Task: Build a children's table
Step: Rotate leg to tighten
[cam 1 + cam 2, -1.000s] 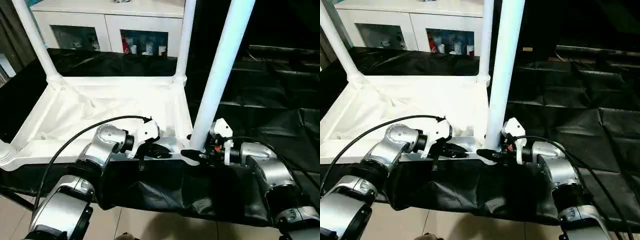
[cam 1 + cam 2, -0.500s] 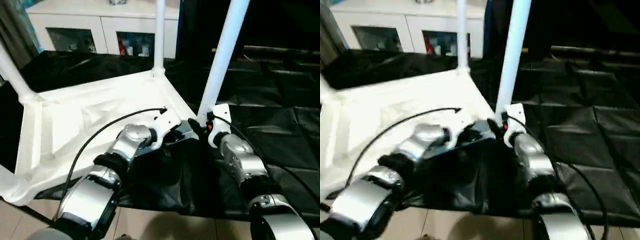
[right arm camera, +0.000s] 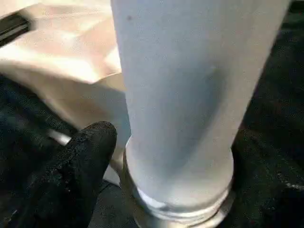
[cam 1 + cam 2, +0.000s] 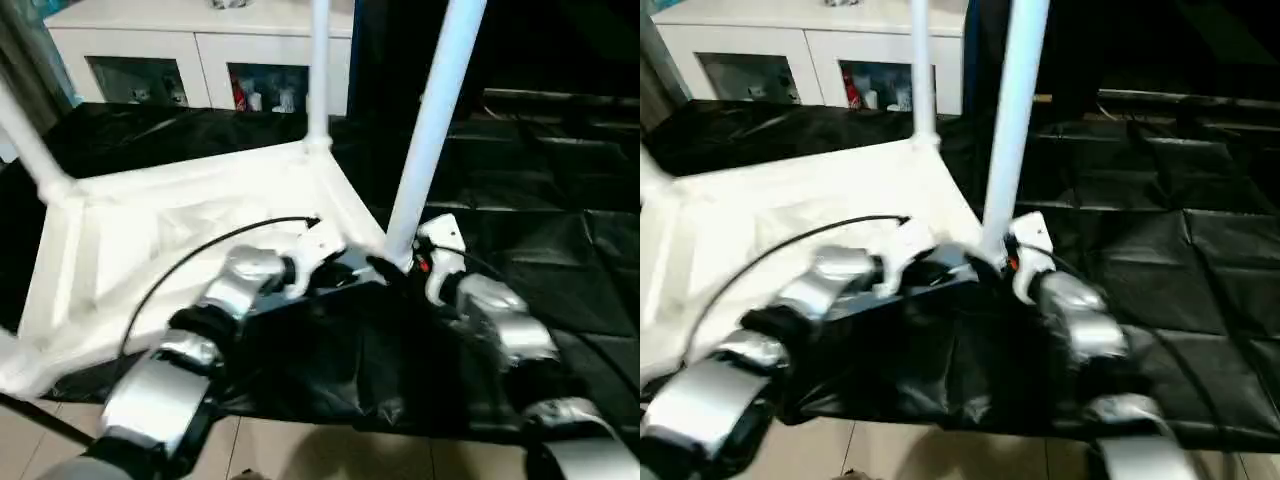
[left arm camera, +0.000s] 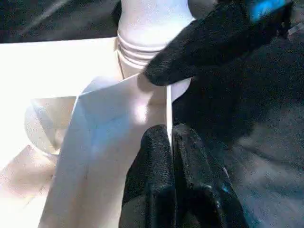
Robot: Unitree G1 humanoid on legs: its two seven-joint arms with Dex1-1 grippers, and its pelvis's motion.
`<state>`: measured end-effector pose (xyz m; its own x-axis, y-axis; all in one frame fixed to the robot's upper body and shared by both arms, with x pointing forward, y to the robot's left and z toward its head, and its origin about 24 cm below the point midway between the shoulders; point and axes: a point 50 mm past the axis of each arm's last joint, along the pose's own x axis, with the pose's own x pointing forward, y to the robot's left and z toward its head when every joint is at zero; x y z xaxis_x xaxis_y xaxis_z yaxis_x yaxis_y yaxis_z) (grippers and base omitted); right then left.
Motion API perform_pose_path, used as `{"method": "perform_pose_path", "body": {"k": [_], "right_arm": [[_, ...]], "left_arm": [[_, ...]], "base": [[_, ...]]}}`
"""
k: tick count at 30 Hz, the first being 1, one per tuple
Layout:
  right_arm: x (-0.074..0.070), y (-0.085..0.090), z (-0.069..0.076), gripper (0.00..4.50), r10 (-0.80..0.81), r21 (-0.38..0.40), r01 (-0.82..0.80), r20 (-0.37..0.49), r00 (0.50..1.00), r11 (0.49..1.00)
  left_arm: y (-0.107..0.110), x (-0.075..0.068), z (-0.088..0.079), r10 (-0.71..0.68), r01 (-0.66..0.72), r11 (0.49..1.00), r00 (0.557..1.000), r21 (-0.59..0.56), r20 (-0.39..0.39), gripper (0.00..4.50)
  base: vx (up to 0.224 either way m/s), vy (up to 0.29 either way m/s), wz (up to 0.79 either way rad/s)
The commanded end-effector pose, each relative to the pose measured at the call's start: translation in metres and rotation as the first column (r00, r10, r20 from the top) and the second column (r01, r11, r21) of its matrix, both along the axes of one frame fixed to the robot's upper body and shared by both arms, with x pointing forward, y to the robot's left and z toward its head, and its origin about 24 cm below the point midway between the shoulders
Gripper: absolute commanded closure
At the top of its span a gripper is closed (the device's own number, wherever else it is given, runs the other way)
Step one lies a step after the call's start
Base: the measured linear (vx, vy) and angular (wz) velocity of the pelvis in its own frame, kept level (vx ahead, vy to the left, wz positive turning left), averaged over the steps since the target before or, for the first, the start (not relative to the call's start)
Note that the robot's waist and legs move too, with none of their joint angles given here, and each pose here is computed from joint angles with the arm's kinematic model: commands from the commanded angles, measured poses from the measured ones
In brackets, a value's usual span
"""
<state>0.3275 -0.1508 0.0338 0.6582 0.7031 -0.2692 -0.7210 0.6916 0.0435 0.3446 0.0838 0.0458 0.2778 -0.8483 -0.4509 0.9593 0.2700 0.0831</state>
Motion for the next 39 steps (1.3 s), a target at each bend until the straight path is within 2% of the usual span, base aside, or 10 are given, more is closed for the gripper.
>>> {"method": "perform_pose_path", "body": {"k": [1, 6, 11, 12, 17, 18, 22, 26, 31, 39], "right_arm": [[-0.005, 0.009, 0.005, 0.7, 0.153, 0.008, -0.153, 0.007, 0.988, 0.988], [-0.012, -0.011, 0.013, 0.7, 0.276, -0.011, -0.276, 0.008, 0.961, 0.961], [-0.017, -0.013, 0.014, 0.7, 0.342, -0.012, -0.343, -0.011, 0.939, 0.939], [-0.018, -0.014, 0.014, 0.97, 0.355, -0.011, -0.355, -0.016, 0.935, 0.935], [-0.018, -0.011, 0.014, 1.1, 0.373, 0.021, -0.372, -0.018, 0.928, 0.928], [-0.019, -0.01, 0.014, 1.39, 0.381, 0.027, -0.381, -0.021, 0.924, 0.924], [-0.025, -0.007, 0.01, 1.74, 0.398, 0.047, -0.396, -0.035, 0.917, 0.917], [-0.025, -0.005, 0.001, 1.97, 0.324, 0.057, -0.322, -0.045, 0.945, 0.945], [-0.015, -0.001, -0.017, 2.09, 0.035, 0.045, -0.031, -0.081, 0.996, 0.998], [0.001, 0.032, -0.035, 2.11, -0.358, 0.024, 0.369, -0.184, 0.915, 0.929]], "left_arm": [[-0.007, -0.008, 0.0, -0.111, 0.111, 0.993, 0.994, -0.038, -0.01, 4.5], [0.009, -0.017, -0.004, -0.193, 0.191, 0.981, 0.979, -0.037, -0.061, 4.5], [0.013, -0.019, -0.003, -0.211, 0.207, 0.977, 0.975, -0.057, -0.076, 4.5], [0.014, -0.02, -0.002, -0.218, 0.213, 0.975, 0.973, -0.064, -0.079, 4.5], [0.015, -0.021, -0.001, -0.23, 0.224, 0.972, 0.97, -0.074, -0.086, 4.5], [0.016, -0.022, -0.001, -0.23, 0.224, 0.972, 0.969, -0.074, -0.086, 4.5], [0.016, -0.023, -0.002, -0.225, 0.219, 0.973, 0.97, -0.077, -0.087, 4.5], [0.011, -0.017, -0.001, -0.15, 0.143, 0.985, 0.987, -0.095, -0.063, 4.5], [-0.001, -0.003, -0.001, 0.051, -0.052, 0.995, 0.999, -0.08, -0.013, 4.5], [-0.031, 0.015, 0.007, 0.308, -0.304, 0.95, 0.95, -0.077, 0.053, 4.5]], "base": [[0.0, 0.0, 0.0], [0.0, 0.0, 0.0], [0.0, 0.0, 0.0], [0.0, 0.0, 0.0], [0.0, 0.0, 0.0], [0.0, 0.0, 0.0], [0.0, 0.0, 0.0], [0.0, 0.0, 0.0], [0.0, 0.0, 0.0], [0.0, 0.0, 0.0]]}}
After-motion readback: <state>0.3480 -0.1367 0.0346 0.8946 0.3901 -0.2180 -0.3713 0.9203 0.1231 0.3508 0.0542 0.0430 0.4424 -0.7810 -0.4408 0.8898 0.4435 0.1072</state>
